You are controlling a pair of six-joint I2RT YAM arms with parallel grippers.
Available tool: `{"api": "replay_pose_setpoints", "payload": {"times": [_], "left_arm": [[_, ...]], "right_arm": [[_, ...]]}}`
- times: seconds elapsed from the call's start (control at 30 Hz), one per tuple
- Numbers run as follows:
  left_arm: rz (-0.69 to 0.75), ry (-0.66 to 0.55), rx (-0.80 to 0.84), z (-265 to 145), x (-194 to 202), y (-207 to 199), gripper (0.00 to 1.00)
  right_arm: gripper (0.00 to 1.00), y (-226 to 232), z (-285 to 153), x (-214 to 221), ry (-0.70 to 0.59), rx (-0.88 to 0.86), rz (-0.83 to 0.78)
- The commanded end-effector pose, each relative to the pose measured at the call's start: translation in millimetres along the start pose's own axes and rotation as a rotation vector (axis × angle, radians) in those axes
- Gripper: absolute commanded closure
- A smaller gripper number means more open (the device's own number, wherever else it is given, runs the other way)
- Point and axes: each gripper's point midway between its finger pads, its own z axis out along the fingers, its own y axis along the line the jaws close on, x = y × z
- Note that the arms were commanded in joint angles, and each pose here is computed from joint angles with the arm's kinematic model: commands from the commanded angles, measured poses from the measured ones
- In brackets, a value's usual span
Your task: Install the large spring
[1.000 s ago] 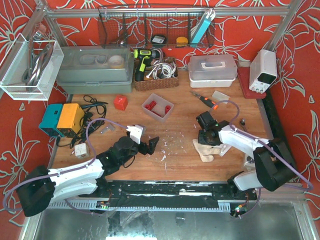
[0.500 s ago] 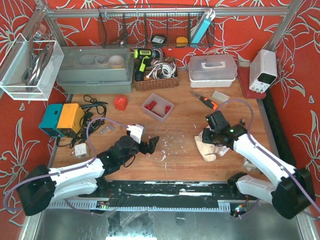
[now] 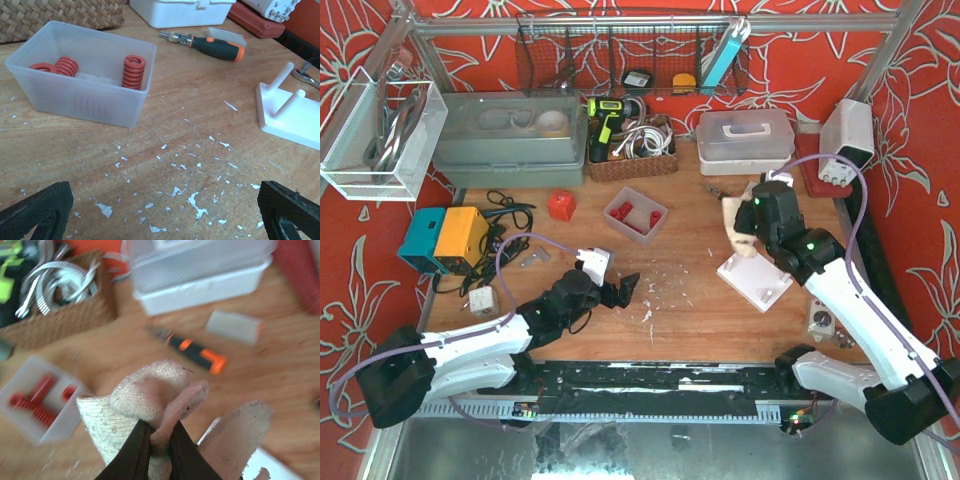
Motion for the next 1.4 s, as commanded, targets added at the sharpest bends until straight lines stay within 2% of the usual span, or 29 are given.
{"api": "replay_pose_setpoints", "payload": {"times": [0.0,0.13,0.47,0.63,0.77,0.83,0.93,1.03,1.27,1.37], "left_arm": [[0.005,-0.021,0.006,1.4,-9.9,-4.5,0.0],[0.003,-0.023,0.006,1.2,-10.1,-4.3,0.0],[0.009,-0.027,-0.015,1.3,-10.4,-0.8,0.0],[0.01,-0.029,-0.025,1.2,-10.0,1.3,0.0],[0.004,-0.033,-0.059,0.6,-12.1,6.7,0.0],[-0.001,-0.046,-0.097,-0.8,-15.3,13.3,0.01],[-0.028,-0.069,-0.152,-1.9,-25.0,22.3,0.04],[-0.055,-0.086,-0.192,-0.9,-44.5,26.4,0.13],[-0.13,-0.094,-0.234,7.8,-80.0,36.8,0.22],[-0.158,-0.082,-0.247,16.5,-91.4,42.1,0.29]], "right_arm": [[1.0,-47.3,5.0,-63.2,-0.241,0.289,0.018],[1.0,-87.1,36.9,-79.8,-0.238,0.38,0.108],[0.98,-151.2,130.7,-48.3,-0.008,0.499,0.146],[0.76,-165.6,149.4,-29.1,0.073,0.513,0.162],[0.55,-162.3,146.1,-24.4,0.125,0.499,0.155],[0.48,-154.0,138.8,-26.4,0.146,0.463,0.151],[0.37,-129.6,126.5,-27.7,0.189,0.344,0.151],[0.31,-103.0,107.4,-22.8,0.222,0.272,0.129],[0.05,-37.4,56.2,-5.0,0.136,0.069,0.019],[0.01,-23.5,43.7,17.0,0.134,0.006,-0.023]]}}
